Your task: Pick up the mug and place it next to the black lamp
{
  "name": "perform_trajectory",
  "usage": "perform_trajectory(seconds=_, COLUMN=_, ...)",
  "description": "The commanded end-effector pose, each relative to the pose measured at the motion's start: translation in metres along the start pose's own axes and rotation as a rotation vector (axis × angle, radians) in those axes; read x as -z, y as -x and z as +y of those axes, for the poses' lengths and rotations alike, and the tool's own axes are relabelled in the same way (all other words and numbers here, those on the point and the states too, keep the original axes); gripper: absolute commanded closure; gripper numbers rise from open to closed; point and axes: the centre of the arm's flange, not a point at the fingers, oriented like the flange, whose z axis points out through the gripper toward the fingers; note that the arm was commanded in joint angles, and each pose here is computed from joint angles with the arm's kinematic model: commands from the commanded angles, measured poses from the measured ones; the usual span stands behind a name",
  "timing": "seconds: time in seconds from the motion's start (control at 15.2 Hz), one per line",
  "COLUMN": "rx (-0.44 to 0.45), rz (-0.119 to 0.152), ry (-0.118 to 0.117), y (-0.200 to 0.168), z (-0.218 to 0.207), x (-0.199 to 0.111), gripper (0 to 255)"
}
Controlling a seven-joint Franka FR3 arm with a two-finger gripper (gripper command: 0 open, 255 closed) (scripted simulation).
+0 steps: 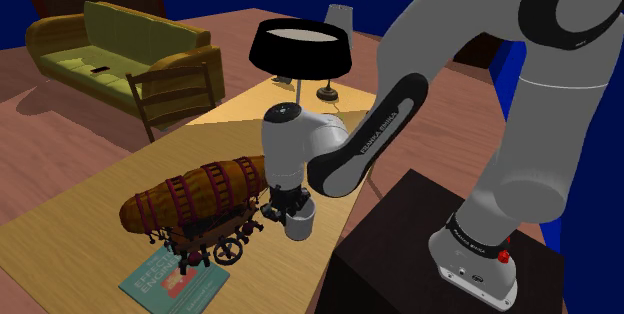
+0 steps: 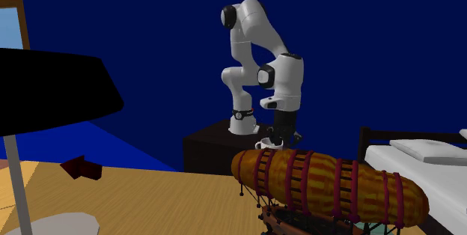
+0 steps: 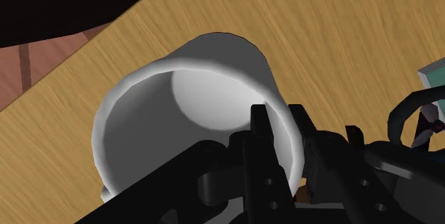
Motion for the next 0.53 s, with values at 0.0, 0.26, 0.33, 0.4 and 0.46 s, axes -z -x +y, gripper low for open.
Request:
perform_trajectory(seconds=0.0, rx=0.000, rz=0.000, ry=0.000, y=0.000, z=0.000, x=0.010, gripper=255)
perform_trajectory(seconds=0.26, rx=0.000, rz=0.000, ry=0.000, y=0.000, z=0.002, x=0.031, gripper=255)
perform_trajectory(seconds=0.33, rx=0.000, rz=0.000, ry=0.000, y=0.000, z=0.002, x=0.037, gripper=255)
perform_trajectory(seconds=0.4, rx=0.000, rz=0.000, ry=0.000, y=0.000, z=0.002, x=0.042, gripper=255)
perform_trajectory(seconds=0.46, rx=0.000, rz=0.000, ry=0.000, y=0.000, z=0.003, x=0.047, gripper=255)
